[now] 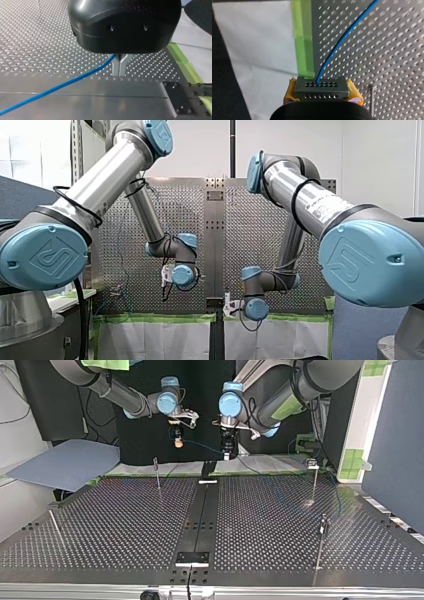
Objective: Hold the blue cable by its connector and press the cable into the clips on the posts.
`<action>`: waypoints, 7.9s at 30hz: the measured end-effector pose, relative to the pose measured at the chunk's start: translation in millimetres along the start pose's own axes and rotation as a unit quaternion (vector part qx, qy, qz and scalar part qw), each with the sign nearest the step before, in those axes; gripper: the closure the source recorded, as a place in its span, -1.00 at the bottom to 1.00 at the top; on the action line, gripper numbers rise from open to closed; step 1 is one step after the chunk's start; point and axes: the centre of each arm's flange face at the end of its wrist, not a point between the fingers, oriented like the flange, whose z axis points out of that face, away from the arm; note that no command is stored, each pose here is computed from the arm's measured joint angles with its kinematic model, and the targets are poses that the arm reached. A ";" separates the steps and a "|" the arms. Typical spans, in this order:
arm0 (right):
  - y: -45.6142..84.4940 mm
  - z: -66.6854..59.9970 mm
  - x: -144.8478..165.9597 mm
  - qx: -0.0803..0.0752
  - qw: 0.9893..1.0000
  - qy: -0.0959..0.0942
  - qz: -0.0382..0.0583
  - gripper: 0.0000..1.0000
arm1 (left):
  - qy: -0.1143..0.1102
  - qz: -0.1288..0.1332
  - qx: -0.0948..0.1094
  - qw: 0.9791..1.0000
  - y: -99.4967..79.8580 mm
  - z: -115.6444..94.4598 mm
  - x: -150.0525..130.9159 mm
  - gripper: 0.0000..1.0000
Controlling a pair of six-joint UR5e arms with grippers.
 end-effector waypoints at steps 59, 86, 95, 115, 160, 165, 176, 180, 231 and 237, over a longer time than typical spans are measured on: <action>170.4 -1.7 55.2 -0.043 0.998 0.043 0.019 1.00 | 0.021 -0.043 0.082 0.995 -168.3 -5.6 107.6 1.00; 222.7 32.0 62.7 -0.038 0.997 0.049 0.045 1.00 | 0.027 -0.049 0.060 0.997 -227.3 -0.4 122.4 1.00; 244.1 49.5 80.2 -0.022 0.997 0.054 0.055 1.00 | 0.009 -0.062 0.063 0.996 -245.5 17.1 97.3 1.00; 271.3 77.2 77.7 -0.009 0.996 0.055 0.075 1.00 | 0.035 -0.057 0.078 0.995 -266.6 44.8 139.1 1.00; 299.5 99.2 98.4 -0.002 0.994 0.060 0.088 1.00 | -0.031 -0.115 0.068 0.991 -266.1 125.4 71.0 1.00; 292.2 101.2 100.2 0.008 0.994 0.065 0.085 1.00 | -0.031 -0.115 0.066 0.991 -264.7 126.0 71.9 1.00; 289.3 106.0 105.0 0.012 0.994 0.072 0.083 1.00 | -0.027 -0.122 0.070 0.990 -261.5 132.9 85.5 1.00; 289.4 106.5 105.2 0.010 0.994 0.074 0.083 1.00 | -0.030 -0.127 0.069 0.989 -259.2 138.0 82.4 1.00; 305.7 143.9 121.4 0.009 0.991 0.109 0.083 1.00 | -0.045 -0.167 0.049 0.984 -235.9 195.3 67.3 1.00; 309.2 148.3 129.0 0.011 0.990 0.116 0.083 1.00 | -0.049 -0.165 0.038 0.984 -227.1 202.8 66.1 1.00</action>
